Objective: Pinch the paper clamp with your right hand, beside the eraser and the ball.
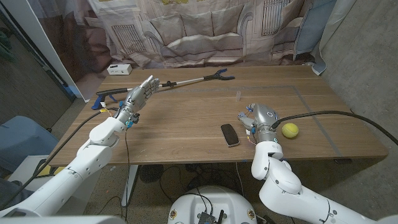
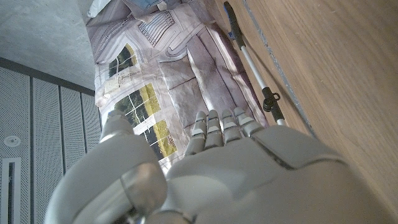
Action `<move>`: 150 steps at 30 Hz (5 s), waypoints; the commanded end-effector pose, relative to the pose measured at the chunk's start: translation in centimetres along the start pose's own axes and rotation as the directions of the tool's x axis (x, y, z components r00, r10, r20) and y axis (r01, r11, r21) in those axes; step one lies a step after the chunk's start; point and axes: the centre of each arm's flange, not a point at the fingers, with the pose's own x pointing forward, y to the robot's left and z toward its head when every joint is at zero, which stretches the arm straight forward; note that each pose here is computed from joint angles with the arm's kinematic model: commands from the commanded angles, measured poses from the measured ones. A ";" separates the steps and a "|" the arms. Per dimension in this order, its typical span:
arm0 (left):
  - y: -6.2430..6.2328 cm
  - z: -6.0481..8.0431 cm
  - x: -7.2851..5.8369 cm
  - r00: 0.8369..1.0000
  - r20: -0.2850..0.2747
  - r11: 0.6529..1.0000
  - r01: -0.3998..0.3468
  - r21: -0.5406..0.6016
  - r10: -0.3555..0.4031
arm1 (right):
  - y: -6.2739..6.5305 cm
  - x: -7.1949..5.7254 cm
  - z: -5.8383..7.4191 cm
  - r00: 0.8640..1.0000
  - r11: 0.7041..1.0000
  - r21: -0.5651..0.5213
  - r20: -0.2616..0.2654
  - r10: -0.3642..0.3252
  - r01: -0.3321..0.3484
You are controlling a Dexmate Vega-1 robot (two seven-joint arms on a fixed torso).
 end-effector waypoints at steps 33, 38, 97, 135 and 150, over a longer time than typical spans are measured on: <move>-0.4 -0.5 -0.7 1.000 0.006 1.000 -0.008 -0.024 0.008 | 0.7 1.8 -1.7 0.990 0.985 -0.128 -0.103 0.099 -0.112; -0.5 -0.6 -0.9 1.000 -0.001 1.000 -0.007 -0.023 0.007 | 1.1 1.9 -2.0 0.987 0.983 -0.135 -0.115 0.111 -0.126; -0.7 -0.9 -1.9 1.000 -0.003 1.000 -0.013 -0.028 0.012 | 3.0 2.1 -2.5 0.967 0.961 -0.180 -0.182 0.177 -0.210; 0.0 -0.1 -1.4 1.000 -0.015 1.000 -0.004 -0.030 0.004 | 0.9 2.0 -3.1 0.997 0.999 0.001 -0.058 0.044 -0.044; -1.7 1.3 -0.4 1.000 0.004 1.000 -0.026 0.010 0.026 | -1.4 2.1 -4.9 0.994 0.983 0.174 0.082 -0.075 0.060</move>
